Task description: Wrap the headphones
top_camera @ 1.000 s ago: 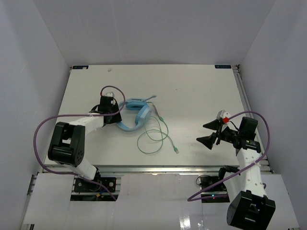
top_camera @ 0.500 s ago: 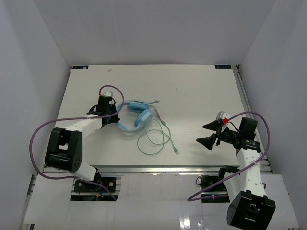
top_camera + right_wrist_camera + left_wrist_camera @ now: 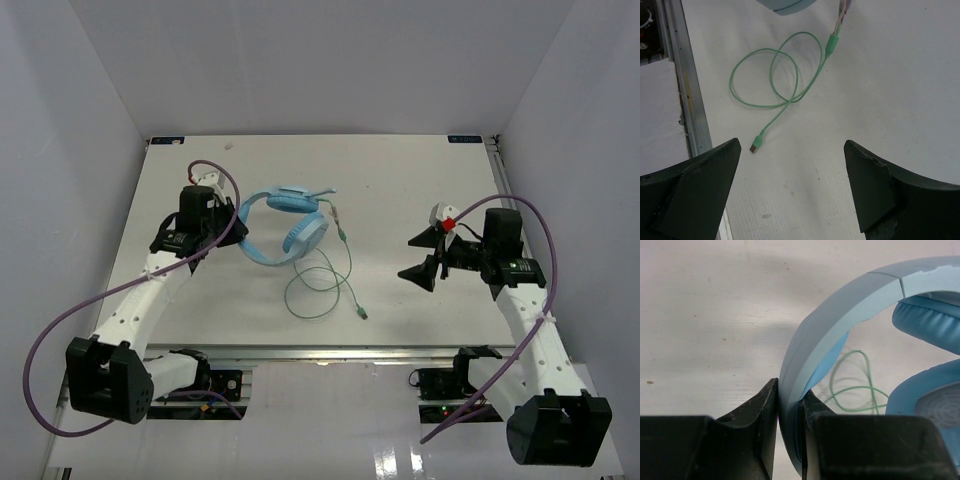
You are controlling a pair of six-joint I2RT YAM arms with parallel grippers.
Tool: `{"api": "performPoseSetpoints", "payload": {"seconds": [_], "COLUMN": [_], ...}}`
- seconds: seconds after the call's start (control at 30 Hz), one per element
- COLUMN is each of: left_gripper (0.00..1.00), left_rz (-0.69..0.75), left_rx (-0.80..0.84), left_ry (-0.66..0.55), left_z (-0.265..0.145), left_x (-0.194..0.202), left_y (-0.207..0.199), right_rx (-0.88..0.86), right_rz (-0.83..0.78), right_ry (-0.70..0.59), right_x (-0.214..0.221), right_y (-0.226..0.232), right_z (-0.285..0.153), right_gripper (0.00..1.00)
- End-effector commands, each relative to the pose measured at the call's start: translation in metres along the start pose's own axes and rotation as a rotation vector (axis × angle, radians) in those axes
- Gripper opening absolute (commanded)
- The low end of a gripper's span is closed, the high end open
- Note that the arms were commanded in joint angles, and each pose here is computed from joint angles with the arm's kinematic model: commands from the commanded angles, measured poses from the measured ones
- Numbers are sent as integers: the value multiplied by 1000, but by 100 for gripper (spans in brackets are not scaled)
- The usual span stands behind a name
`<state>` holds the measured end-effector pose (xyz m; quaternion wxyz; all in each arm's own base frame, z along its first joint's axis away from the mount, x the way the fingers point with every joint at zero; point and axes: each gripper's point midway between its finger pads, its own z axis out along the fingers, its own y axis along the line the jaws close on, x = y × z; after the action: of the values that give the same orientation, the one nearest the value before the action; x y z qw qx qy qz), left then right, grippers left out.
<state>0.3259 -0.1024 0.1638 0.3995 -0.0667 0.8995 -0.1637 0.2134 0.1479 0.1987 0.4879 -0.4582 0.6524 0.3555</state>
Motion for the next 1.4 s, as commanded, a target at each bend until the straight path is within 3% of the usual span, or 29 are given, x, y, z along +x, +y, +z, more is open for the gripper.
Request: {"api": "performPoseSetpoints", "payload": {"seconds": [0.0, 0.27, 0.5, 0.77, 1.03, 1.37], "left_gripper": [0, 0, 0, 0, 0, 0], "left_rz": [-55, -120, -194, -262, -311, -380], "left_rx": [147, 299, 388, 475, 506, 562], "left_ry": [-107, -172, -225, -235, -260, -259], "left_z": [-42, -87, -117, -140, -153, -160], "left_x": [-45, -85, -123, -144, -161, -173], "left_y": [-42, -85, -113, -135, -145, -157], "right_rx": [52, -5, 32, -240, -404, -414], "right_rz": [-6, 61, 138, 65, 15, -48], "right_ry": [-21, -79, -96, -165, -210, -210], "right_x": [-50, -102, -108, -123, -153, -145], "right_y": [-15, -5, -12, 16, 34, 28], "right_z": [9, 34, 54, 76, 94, 117], "right_gripper": [90, 90, 90, 90, 90, 90]}}
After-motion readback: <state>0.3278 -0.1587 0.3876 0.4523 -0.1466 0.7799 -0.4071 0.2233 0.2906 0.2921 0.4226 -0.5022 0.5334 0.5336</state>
